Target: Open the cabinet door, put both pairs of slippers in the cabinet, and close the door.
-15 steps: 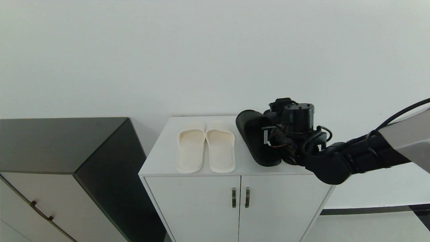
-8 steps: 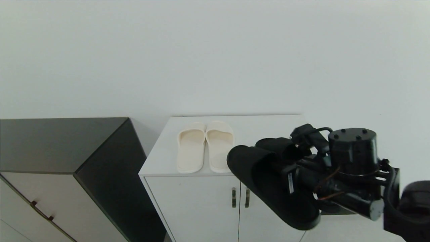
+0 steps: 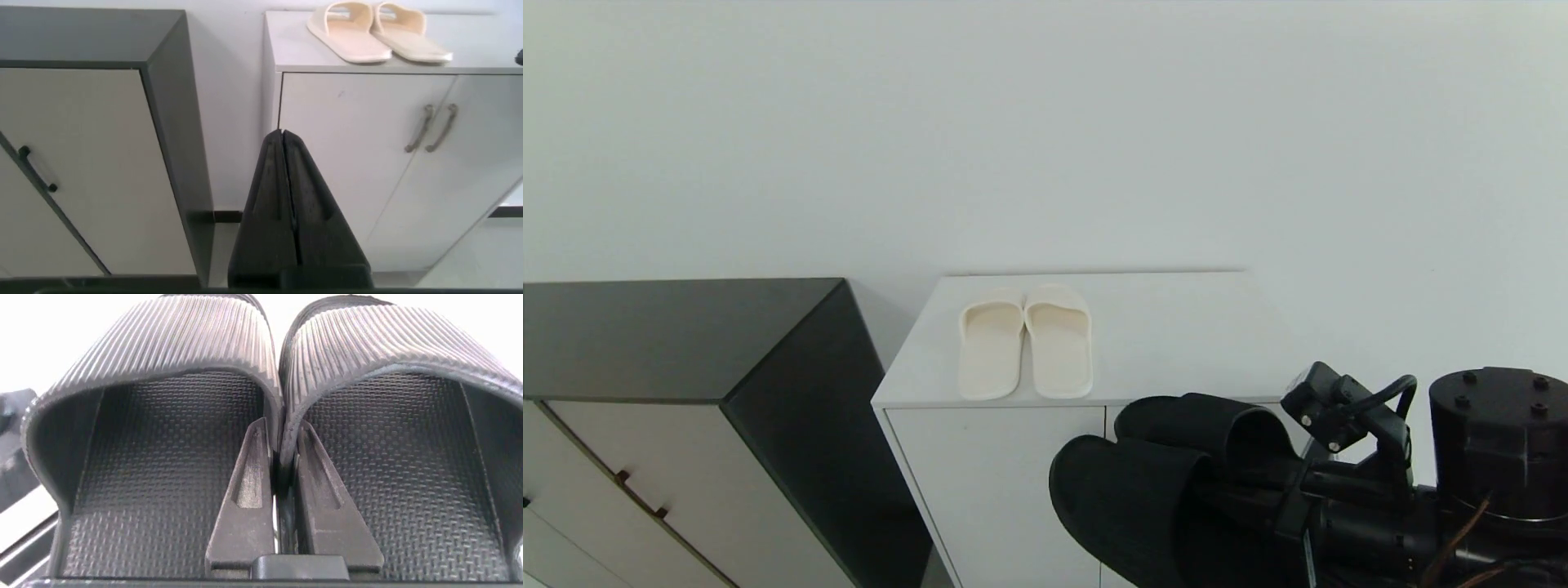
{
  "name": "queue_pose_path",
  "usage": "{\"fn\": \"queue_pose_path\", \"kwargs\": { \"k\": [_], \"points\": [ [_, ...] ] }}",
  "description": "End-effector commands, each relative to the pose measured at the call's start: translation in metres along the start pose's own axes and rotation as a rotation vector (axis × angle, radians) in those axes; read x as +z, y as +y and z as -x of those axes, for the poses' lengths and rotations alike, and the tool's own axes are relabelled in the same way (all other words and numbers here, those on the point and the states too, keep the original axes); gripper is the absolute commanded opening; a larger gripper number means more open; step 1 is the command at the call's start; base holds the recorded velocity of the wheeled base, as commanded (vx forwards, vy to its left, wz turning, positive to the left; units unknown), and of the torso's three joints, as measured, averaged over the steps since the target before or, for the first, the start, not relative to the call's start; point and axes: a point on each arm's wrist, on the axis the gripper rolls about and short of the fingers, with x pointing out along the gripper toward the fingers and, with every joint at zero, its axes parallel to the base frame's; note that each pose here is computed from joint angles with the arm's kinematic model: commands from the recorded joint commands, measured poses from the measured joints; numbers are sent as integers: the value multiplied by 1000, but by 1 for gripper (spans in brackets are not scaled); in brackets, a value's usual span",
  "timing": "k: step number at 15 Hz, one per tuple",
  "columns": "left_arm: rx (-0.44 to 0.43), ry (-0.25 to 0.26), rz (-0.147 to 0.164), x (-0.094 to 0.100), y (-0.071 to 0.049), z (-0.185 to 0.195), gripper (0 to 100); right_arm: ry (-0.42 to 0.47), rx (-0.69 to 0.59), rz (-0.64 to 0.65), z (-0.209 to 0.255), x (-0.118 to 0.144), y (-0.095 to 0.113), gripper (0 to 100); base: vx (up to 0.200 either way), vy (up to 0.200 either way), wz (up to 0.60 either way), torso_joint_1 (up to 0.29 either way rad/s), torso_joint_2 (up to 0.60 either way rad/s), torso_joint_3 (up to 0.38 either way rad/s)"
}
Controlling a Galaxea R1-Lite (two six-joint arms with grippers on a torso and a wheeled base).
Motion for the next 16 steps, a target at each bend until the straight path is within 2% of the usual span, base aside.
{"fn": "queue_pose_path", "kwargs": {
  "k": [1, 4, 12, 16],
  "points": [
    [2, 0, 1, 0, 0, 0, 0, -15, 7, 1, 2, 3, -2, 0, 0, 0, 0, 0, 0, 0],
    [0, 0, 1, 0, 0, 0, 0, -6, 14, 44, 2, 1, -1, 0, 0, 0, 0, 0, 0, 0],
    [2, 0, 1, 0, 0, 0, 0, 9, 58, 51, 6, -5, 4, 0, 0, 0, 0, 0, 0, 0],
    [0, -2, -8, 0, 0, 0, 0, 14, 65, 53, 6, -6, 6, 0, 0, 0, 0, -130, 304, 175]
  ]
}}
